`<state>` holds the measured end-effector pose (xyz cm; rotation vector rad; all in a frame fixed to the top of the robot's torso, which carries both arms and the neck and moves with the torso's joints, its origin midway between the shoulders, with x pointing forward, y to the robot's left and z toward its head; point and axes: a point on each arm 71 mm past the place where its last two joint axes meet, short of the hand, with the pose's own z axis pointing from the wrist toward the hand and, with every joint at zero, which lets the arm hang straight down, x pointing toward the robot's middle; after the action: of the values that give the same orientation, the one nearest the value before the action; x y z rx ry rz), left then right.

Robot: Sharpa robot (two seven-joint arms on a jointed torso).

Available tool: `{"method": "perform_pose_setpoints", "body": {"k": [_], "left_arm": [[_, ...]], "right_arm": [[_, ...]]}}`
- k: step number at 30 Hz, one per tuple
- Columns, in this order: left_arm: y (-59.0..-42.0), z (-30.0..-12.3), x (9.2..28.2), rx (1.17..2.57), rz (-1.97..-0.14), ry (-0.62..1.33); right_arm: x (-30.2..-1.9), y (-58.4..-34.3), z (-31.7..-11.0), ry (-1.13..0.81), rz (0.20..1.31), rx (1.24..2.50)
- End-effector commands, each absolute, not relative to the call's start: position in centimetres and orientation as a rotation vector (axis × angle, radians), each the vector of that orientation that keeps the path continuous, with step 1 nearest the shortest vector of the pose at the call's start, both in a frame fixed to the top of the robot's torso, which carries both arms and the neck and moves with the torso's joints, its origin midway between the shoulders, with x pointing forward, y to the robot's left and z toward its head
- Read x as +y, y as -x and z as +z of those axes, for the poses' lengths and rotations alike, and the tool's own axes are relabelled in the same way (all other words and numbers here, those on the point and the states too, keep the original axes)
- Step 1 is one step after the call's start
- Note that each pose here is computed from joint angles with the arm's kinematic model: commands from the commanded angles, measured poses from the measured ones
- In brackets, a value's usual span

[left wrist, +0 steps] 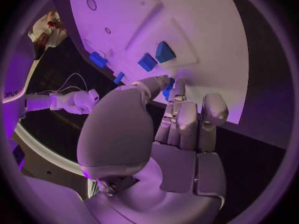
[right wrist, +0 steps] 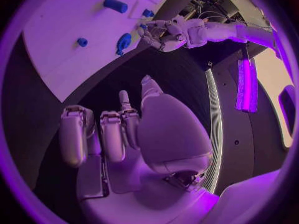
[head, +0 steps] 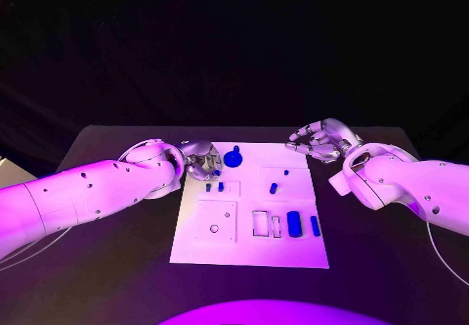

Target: Assemble the parts on the task board

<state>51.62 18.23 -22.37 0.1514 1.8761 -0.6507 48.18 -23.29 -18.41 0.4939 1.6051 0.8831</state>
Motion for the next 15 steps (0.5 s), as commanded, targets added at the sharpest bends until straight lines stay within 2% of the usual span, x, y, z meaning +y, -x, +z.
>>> {"method": "perform_pose_setpoints", "body": {"k": [1,15], "left_arm": [[-51.56,-22.33,18.14,1.877,-0.659,-0.142],[-51.57,-22.31,18.60,1.877,-0.651,-0.127]], "right_arm": [[-23.24,-48.14,-18.39,-0.484,0.888,1.601],[-23.39,-48.20,-18.53,-0.488,0.881,1.613]]}}
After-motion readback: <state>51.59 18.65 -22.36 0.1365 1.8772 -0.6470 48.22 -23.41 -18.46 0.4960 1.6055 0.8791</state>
